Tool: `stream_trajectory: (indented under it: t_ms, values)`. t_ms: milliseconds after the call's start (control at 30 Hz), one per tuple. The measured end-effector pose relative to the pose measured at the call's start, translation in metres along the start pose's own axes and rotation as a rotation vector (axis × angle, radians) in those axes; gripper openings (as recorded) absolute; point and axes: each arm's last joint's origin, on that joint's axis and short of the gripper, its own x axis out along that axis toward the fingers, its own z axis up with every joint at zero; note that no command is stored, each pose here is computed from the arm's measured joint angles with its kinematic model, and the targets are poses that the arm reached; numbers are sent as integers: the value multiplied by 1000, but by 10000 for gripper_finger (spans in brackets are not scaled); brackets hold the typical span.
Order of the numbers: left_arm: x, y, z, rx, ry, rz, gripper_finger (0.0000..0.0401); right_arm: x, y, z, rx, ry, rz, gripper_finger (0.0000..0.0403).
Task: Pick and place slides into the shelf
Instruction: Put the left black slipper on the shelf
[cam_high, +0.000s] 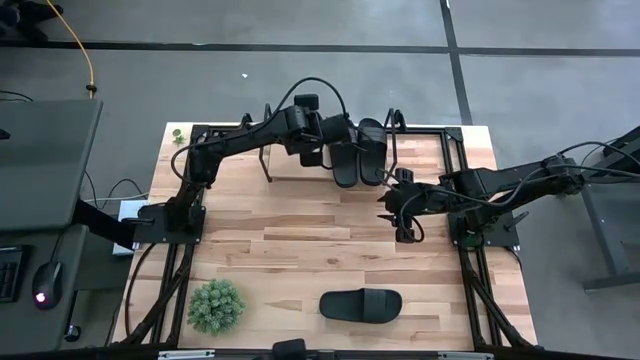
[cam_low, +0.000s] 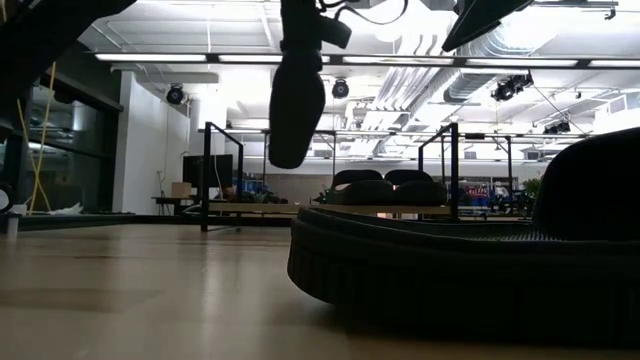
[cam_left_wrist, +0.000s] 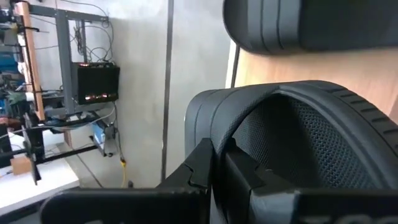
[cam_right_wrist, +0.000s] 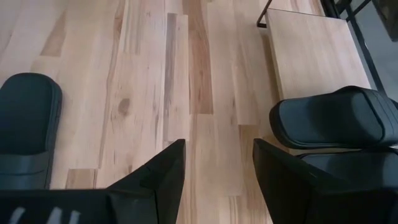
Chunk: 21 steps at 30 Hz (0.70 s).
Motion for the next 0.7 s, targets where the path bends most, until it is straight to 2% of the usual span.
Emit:
stream_trajectory:
  t_ms: [167, 333, 433, 567, 633, 700]
  values:
    - [0, 0, 5, -63, -46, -28, 10, 0, 0, 0, 0, 0, 0, 179]
    - [-1, -2, 10, -116, -117, -145, 10, 0, 0, 0, 0, 0, 0, 179]
    - [3, -7, 12, -146, -125, -165, 10, 0, 0, 0, 3, 0, 0, 179]
    - [29, -30, 13, -95, -38, -93, 10, 0, 0, 0, 3, 0, 0, 179]
    - [44, -42, 9, -46, 30, -5, 10, 0, 0, 0, 3, 0, 0, 179]
    - [60, -56, 2, -5, 109, 132, 10, 0, 0, 0, 3, 0, 0, 179]
